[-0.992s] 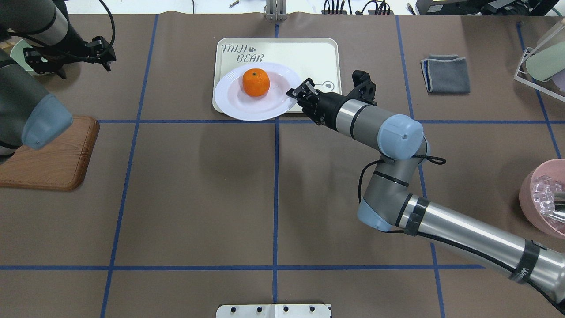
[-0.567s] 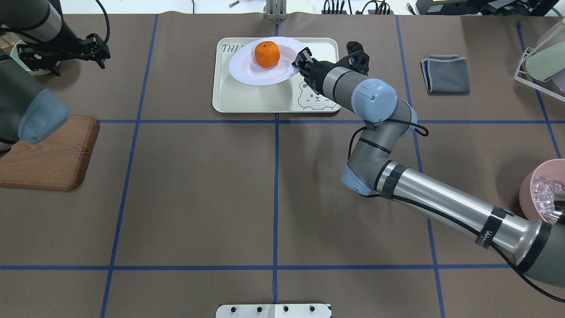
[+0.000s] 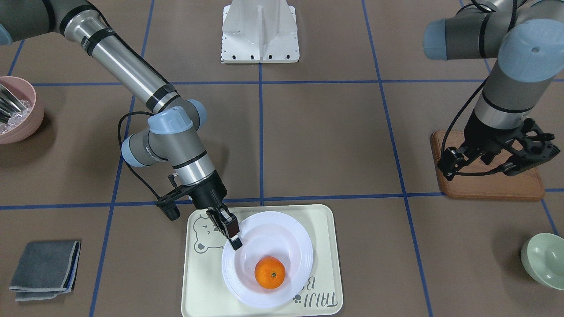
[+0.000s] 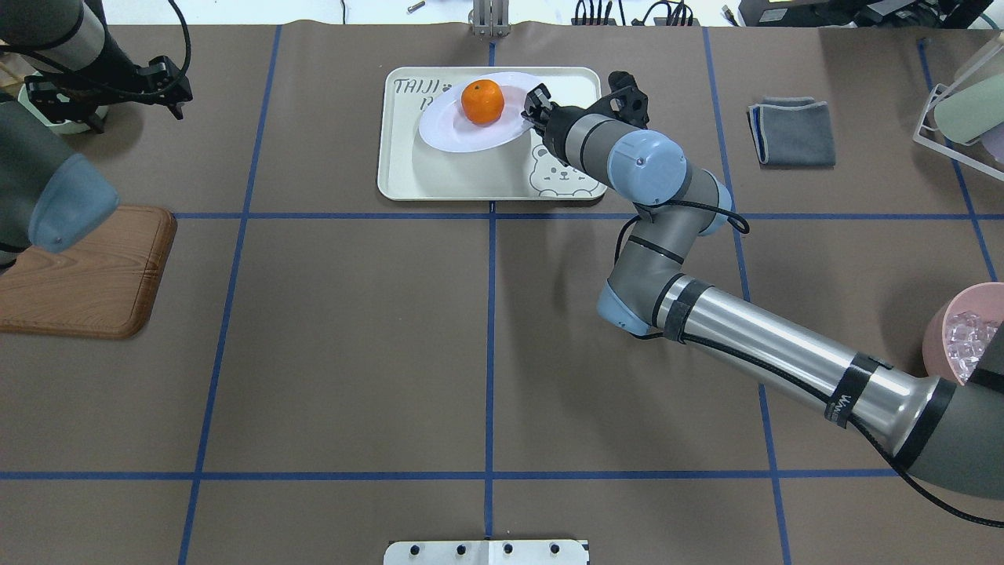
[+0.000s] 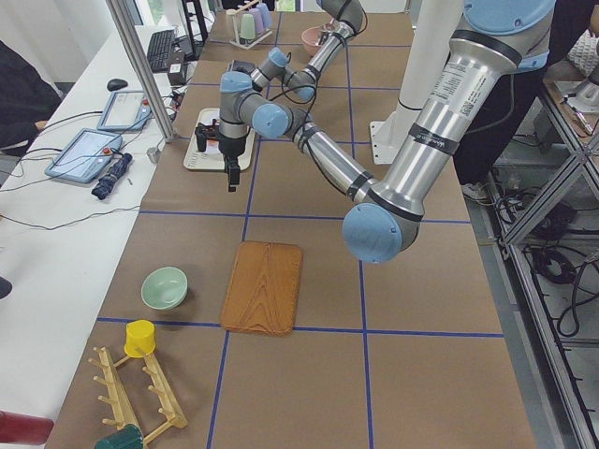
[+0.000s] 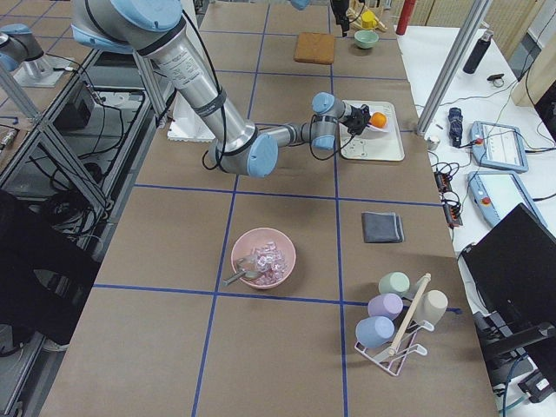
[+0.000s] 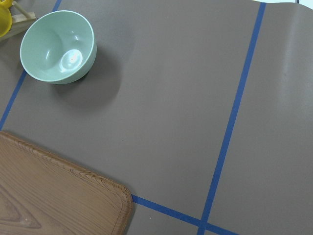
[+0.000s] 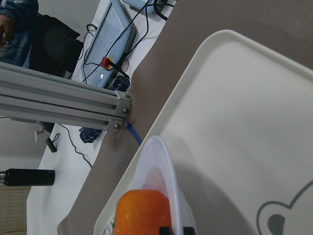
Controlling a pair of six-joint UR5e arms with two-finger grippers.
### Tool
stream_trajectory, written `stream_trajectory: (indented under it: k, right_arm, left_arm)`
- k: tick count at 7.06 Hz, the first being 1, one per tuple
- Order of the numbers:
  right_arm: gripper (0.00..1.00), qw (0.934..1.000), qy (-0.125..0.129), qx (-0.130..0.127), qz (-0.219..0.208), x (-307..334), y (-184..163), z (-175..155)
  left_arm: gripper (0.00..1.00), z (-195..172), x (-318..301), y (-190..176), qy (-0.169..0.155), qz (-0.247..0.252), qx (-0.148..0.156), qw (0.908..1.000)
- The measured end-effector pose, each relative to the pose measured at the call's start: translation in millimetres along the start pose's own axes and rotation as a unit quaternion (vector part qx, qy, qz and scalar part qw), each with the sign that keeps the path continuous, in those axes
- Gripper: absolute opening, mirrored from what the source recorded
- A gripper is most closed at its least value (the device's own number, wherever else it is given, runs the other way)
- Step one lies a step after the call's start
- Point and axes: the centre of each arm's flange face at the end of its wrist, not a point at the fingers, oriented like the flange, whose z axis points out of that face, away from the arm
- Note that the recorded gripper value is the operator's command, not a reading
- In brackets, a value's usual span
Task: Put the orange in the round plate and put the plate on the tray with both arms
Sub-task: 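Release the plate and lift the right gripper away from the tray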
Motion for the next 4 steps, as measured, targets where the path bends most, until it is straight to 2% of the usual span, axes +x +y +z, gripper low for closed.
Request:
stream_trajectory:
  k: [1, 2, 3, 4]
  right_arm:
    - [1.00, 0.9984, 0.032, -0.007, -0.046, 7.9, -3.7, 0.4]
    - [1.00, 0.9882, 0.089, -0.033, -0.120, 10.7, -22.4, -10.8]
    - [1.00, 0.9693, 0.154, -0.079, -0.175, 6.4, -64.8, -38.2]
    - [1.00, 0.9418, 0.215, -0.146, -0.214, -0.1, -123.2, -76.0]
  left_arm:
    - [0.98, -0.2, -0.2, -0.2, 0.000, 0.000, 0.000, 1.0000]
    - [0.98, -0.8, -0.6, -0.7, 0.001, -0.001, -0.001, 1.0000]
    - [0.98, -3.3, -2.9, -3.5, 0.005, -0.004, -0.004, 1.0000]
    - [0.98, -10.0, -10.2, -10.6, 0.015, -0.005, -0.013, 0.9998]
